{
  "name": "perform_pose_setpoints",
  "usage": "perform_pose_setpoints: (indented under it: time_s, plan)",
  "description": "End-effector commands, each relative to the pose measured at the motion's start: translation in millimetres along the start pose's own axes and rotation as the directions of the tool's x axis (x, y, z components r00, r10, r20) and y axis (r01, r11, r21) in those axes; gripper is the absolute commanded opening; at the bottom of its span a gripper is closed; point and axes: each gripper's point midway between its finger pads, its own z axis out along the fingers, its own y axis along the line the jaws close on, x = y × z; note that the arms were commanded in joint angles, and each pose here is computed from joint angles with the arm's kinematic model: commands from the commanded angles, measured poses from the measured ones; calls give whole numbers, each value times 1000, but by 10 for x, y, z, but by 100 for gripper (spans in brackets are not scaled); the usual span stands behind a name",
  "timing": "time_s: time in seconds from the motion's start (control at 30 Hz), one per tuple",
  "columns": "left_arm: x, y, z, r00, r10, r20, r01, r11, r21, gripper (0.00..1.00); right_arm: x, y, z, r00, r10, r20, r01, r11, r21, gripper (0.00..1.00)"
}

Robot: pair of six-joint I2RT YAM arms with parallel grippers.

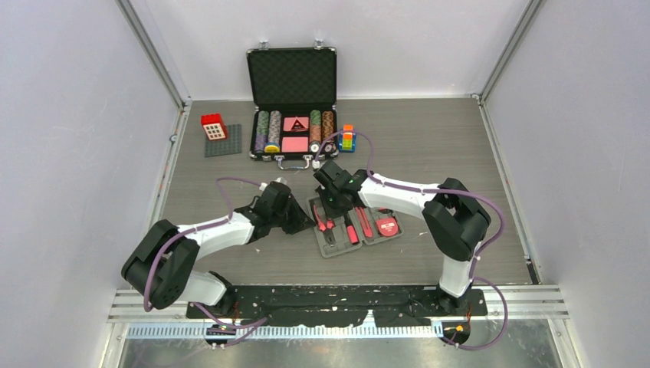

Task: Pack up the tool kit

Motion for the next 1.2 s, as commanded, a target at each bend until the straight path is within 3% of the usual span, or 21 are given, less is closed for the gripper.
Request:
perform_pose_setpoints:
  time_s: [0.0, 0.13, 0.3, 0.47, 0.6, 0.77, 0.87, 1.03, 1.17]
  plan:
    - [98, -6, 64, 1000, 8, -27, -8, 1000, -7, 4, 853, 118, 267, 965, 23, -260, -42, 997, -70, 8]
    - [-8, 27, 8, 999, 23, 24, -22, 999, -28, 4, 513, 150, 121, 989, -3, -147, -9, 997, -82, 10]
    - [-327, 125, -230, 990, 60, 128, -49, 995, -83, 9, -275, 28, -505, 993, 3, 121, 3, 999, -47, 20]
    - [-694, 72, -620, 947, 164, 277, -127, 981, -146, 27, -758, -451, -1256, 924, 76, 375, -86, 996, 11, 39]
    - [-886, 13, -1009, 890, 256, 377, -196, 962, -191, 49, -744, -936, -1652, 865, 97, 492, -161, 983, 89, 57]
    - [-917, -22, -1306, 850, 289, 441, -234, 956, -174, 71, -456, -1539, -1673, 853, 169, 493, -269, 953, 139, 69]
    - [-833, -33, -1322, 859, 271, 435, -240, 963, -125, 80, -309, -1716, -1517, 855, 249, 456, -325, 941, 95, 71]
    - [-670, -36, -1228, 890, 218, 401, -222, 974, -36, 87, -273, -1757, -1125, 851, 382, 361, -383, 921, -72, 72]
    - [-567, -9, -1144, 911, 193, 366, -207, 978, -2, 88, -225, -1847, -826, 844, 440, 307, -430, 897, -101, 72]
